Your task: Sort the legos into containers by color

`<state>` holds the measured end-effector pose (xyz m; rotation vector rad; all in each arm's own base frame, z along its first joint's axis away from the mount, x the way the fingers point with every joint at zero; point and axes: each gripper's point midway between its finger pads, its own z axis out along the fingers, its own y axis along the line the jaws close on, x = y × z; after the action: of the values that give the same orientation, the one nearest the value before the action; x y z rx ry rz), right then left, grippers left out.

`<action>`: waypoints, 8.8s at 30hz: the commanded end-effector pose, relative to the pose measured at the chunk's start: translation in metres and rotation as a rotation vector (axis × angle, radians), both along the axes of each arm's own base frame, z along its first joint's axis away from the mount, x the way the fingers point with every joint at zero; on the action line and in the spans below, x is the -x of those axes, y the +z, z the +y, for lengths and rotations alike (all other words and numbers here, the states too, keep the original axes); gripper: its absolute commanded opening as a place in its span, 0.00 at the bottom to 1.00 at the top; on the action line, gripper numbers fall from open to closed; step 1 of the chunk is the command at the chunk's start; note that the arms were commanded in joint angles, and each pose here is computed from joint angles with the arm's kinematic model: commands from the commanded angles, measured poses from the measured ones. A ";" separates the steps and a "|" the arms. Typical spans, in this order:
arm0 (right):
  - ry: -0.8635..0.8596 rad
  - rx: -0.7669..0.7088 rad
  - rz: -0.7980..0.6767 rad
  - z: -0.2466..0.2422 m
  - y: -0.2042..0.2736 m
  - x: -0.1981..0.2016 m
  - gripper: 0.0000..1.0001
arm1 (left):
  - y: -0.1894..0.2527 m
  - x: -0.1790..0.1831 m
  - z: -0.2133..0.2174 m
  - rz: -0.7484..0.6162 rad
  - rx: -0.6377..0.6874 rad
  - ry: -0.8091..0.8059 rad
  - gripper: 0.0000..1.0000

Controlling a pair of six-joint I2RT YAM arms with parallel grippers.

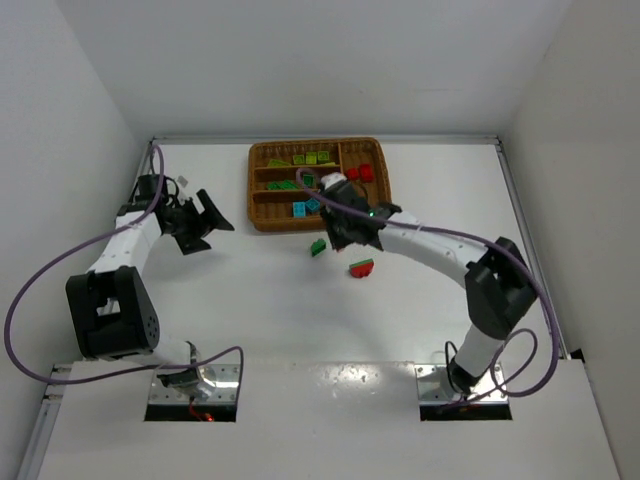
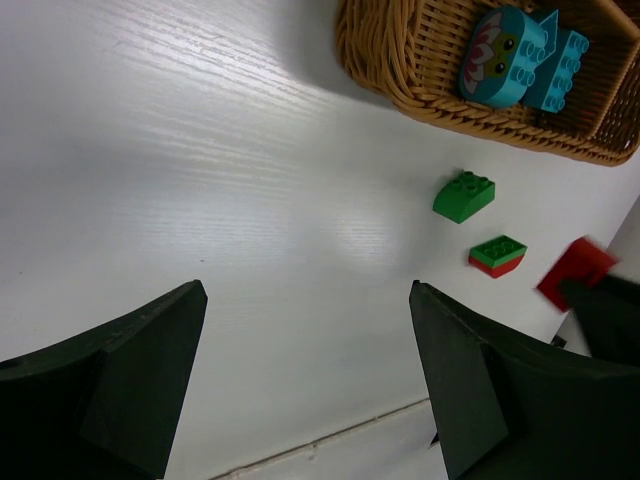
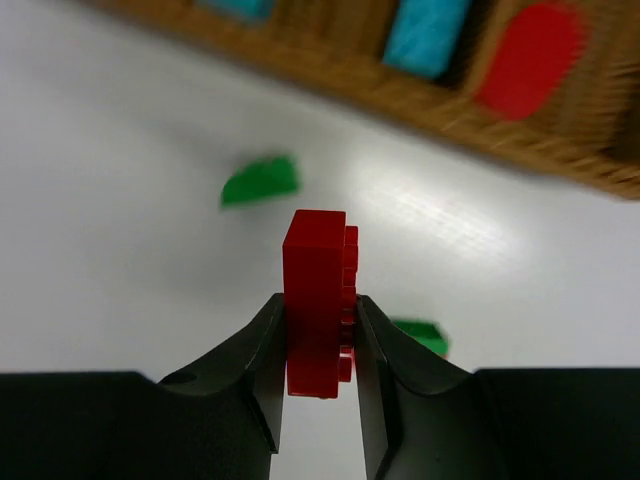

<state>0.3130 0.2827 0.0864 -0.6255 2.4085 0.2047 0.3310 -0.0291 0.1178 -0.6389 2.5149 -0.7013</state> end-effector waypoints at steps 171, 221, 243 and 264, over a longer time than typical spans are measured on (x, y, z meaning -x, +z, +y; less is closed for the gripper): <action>-0.133 -0.116 0.186 -0.057 -0.083 -0.001 0.96 | 0.028 -0.002 -0.072 -0.109 -0.148 -0.182 0.89; -0.640 -0.227 0.290 -0.066 -0.061 -0.007 0.28 | 0.015 0.013 -0.149 -0.113 -0.032 -0.402 0.89; 0.068 -0.465 0.171 -0.014 0.043 0.039 0.29 | 0.050 0.035 -0.285 -0.379 0.338 -0.790 0.94; 0.120 -0.501 0.182 -0.007 0.053 0.045 0.26 | 0.049 0.025 -0.292 -0.390 0.408 -0.762 0.69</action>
<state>0.2599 0.2627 0.1129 -0.4905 2.4568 0.8618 0.3010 -0.3153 0.1492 0.3319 2.2940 -1.4065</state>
